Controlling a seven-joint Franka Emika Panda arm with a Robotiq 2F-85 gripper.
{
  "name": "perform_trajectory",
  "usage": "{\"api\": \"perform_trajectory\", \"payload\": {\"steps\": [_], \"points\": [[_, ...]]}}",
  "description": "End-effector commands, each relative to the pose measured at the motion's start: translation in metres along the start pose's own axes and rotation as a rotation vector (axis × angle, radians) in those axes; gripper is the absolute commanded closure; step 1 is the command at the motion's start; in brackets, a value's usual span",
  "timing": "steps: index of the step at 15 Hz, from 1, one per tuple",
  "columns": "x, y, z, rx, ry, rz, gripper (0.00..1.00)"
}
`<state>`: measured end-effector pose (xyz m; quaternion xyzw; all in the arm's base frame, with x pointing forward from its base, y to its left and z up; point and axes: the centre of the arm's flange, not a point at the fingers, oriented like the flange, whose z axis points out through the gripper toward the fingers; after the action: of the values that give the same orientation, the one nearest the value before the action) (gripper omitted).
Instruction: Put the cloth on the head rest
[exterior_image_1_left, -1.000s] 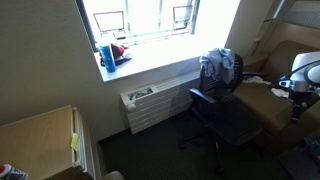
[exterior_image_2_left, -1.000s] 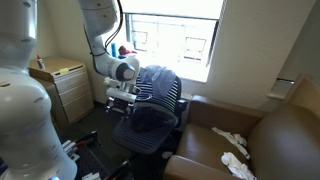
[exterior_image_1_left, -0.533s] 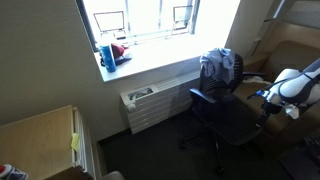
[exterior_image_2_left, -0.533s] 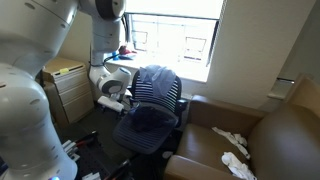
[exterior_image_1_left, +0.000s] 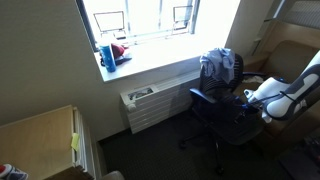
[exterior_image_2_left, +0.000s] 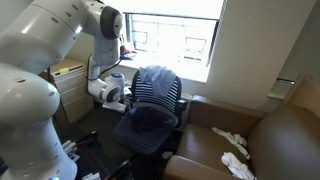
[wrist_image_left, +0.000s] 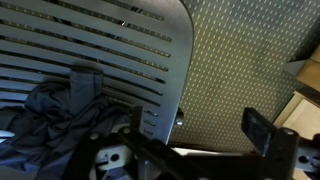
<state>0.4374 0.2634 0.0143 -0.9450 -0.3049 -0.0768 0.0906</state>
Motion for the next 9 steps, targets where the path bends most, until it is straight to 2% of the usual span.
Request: {"api": "perform_trajectory", "payload": {"steps": [1,2,3,4,9], "points": [[0.0,0.0,0.01,0.007,-0.016,0.0,0.0],[0.007,0.014,0.044,-0.008,-0.016,0.054,0.0],[0.009,0.025,0.067,-0.039,0.052,0.094,0.0],[0.013,0.033,0.083,-0.02,0.123,0.135,0.0],[0.053,0.066,0.129,-0.074,0.352,0.24,0.0]]}}
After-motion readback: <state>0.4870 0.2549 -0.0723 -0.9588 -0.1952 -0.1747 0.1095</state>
